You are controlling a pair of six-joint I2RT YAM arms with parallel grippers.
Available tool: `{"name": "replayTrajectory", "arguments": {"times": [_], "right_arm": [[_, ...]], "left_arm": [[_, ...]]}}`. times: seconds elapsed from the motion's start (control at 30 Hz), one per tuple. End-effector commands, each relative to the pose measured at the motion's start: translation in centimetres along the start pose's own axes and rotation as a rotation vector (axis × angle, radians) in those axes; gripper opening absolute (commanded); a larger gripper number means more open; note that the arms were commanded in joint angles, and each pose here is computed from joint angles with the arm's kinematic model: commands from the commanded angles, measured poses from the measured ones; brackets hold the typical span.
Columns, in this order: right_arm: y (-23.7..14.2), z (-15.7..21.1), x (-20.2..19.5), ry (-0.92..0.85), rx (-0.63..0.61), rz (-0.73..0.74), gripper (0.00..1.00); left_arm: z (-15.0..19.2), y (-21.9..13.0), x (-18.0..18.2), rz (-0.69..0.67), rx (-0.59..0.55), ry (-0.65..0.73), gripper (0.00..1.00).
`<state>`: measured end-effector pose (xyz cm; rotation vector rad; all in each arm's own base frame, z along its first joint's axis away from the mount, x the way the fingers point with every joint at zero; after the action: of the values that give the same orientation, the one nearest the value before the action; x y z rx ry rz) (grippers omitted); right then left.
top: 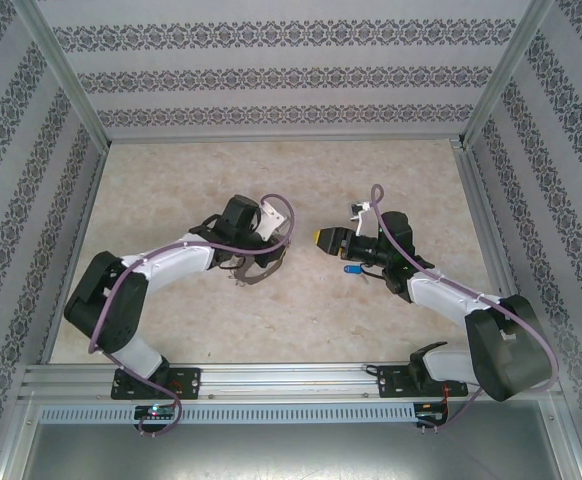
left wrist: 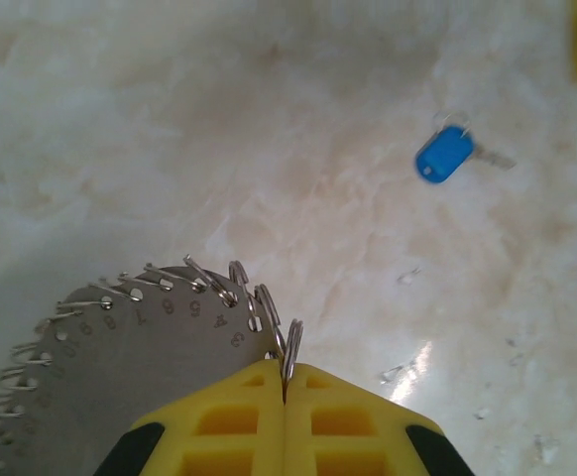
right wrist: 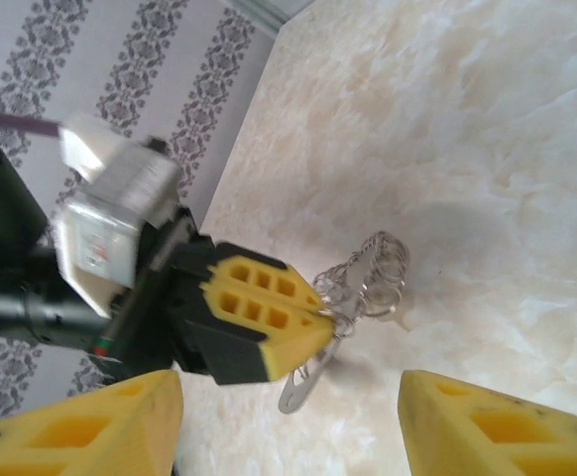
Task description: Put the keys on the keyring
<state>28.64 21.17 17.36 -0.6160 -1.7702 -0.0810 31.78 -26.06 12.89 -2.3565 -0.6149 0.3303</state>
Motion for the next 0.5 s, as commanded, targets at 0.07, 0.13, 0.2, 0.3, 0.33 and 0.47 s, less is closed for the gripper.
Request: {"name": "replayTrajectory", "arguments": {"times": [0.07,0.13,0.2,0.3,0.33,0.47], "right_arm": [[0.3,0.8,3.3,-0.115,0.095,-0.119,0.45],[0.2,1.0,4.1,-0.140,0.115,-0.148,0.40],[0.0,1.1,5.0,-0.167,0.130,-0.177,0.35],[-0.2,1.1,6.1,-0.194,0.144,-0.209,0.33],[-0.2,1.0,6.4,-0.199,0.147,-0.216,0.32],[-0.4,0.9,7.7,-0.223,0.150,-0.245,0.30]], "left_arm": [[-3.9,-3.9,-1.3,0.049,-0.087,0.078,0.00],[-5.0,-5.0,-1.8,0.061,-0.111,0.095,0.00],[-6.0,-6.1,-2.3,0.079,-0.132,0.114,0.00],[-7.5,-7.5,-2.9,0.099,-0.168,0.133,0.00],[-7.8,-7.9,-3.2,0.107,-0.178,0.140,0.00],[-9.2,-9.3,-3.9,0.131,-0.220,0.157,0.00]]}}
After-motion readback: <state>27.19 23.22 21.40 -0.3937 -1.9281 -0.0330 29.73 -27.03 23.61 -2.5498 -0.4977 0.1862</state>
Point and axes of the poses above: each hand's point on the last joint's axis, 136 mm out from that joint toward the fingers, its own y axis out along the fingers, its own x axis along the line the jaws close on, z = x × y, the point moved 2 cm from there along -y, back along the fingers, and after that the axes turned 15 degrees about y, right-handed, at the moved point
